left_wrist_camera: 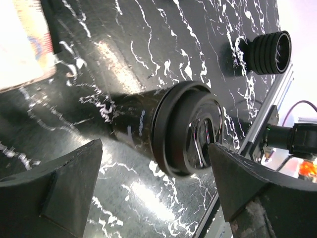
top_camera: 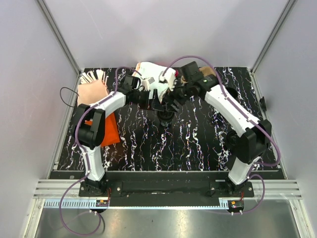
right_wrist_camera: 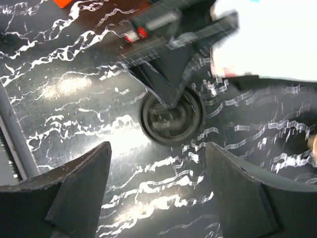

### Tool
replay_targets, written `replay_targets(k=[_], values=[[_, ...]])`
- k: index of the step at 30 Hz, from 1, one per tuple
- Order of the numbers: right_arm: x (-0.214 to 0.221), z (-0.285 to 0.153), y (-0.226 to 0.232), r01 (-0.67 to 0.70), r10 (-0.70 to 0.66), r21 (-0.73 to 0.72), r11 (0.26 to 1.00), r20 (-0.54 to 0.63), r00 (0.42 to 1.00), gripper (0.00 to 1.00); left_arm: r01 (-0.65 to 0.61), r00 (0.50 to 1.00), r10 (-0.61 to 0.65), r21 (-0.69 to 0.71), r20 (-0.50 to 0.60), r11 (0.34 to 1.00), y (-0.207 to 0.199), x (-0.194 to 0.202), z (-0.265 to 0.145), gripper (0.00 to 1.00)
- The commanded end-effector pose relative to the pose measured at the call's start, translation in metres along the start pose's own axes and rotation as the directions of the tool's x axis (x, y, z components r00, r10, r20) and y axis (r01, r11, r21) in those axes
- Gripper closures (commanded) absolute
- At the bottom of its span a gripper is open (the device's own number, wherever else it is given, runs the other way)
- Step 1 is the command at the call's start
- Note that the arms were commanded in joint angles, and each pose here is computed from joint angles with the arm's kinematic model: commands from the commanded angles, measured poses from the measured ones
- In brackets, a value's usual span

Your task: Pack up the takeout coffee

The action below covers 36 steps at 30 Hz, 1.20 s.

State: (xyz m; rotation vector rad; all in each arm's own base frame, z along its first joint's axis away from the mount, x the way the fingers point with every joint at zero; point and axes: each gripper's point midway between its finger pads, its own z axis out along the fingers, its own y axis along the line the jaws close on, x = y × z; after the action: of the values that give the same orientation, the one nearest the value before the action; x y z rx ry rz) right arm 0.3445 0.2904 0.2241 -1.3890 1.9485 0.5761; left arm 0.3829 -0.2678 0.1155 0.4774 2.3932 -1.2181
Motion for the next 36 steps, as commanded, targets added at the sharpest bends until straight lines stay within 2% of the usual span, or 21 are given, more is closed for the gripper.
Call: replay_targets(k=[1, 9, 13, 17, 23, 25, 29, 36], values=[[0.01, -0.021, -0.008, -0.141, 0.142, -0.015, 0.99, 0.056, 0.988, 0.17, -0.009, 1.0, 0.009, 0.074, -0.002, 0.997, -0.012, -0.013, 0.007, 0.08], [0.043, -0.026, -0.012, -0.273, 0.281, -0.091, 0.958, 0.096, 0.955, 0.18, 0.019, 1.0, -0.017, 0.097, -0.02, 0.995, -0.008, -0.007, 0.017, 0.11], [0.06, -0.006, -0.002, -0.335, 0.35, -0.141, 0.931, 0.092, 0.932, 0.19, 0.037, 0.999, -0.035, 0.097, -0.03, 0.995, -0.005, -0.004, 0.02, 0.14], [0.063, 0.01, -0.016, -0.39, 0.402, -0.107, 0.915, 0.144, 0.904, 0.2, 0.048, 0.998, -0.045, 0.096, -0.035, 0.994, -0.003, 0.001, 0.025, 0.16], [0.069, 0.027, -0.035, -0.543, 0.56, -0.138, 0.828, 0.161, 0.813, 0.22, 0.073, 0.997, -0.07, 0.096, -0.043, 0.993, 0.002, 0.009, 0.029, 0.22], [0.071, 0.035, -0.04, -0.573, 0.596, -0.168, 0.802, 0.156, 0.788, 0.23, 0.078, 0.996, -0.074, 0.097, -0.044, 0.992, 0.003, 0.01, 0.03, 0.28], [0.076, 0.047, -0.042, -0.663, 0.702, -0.25, 0.706, 0.124, 0.701, 0.28, 0.09, 0.995, -0.085, 0.099, -0.051, 0.991, 0.005, 0.014, 0.033, 0.32], [0.08, 0.055, -0.048, -0.703, 0.769, -0.343, 0.623, 0.101, 0.631, 0.31, 0.096, 0.994, -0.09, 0.094, -0.065, 0.991, 0.008, 0.021, 0.037, 0.35]])
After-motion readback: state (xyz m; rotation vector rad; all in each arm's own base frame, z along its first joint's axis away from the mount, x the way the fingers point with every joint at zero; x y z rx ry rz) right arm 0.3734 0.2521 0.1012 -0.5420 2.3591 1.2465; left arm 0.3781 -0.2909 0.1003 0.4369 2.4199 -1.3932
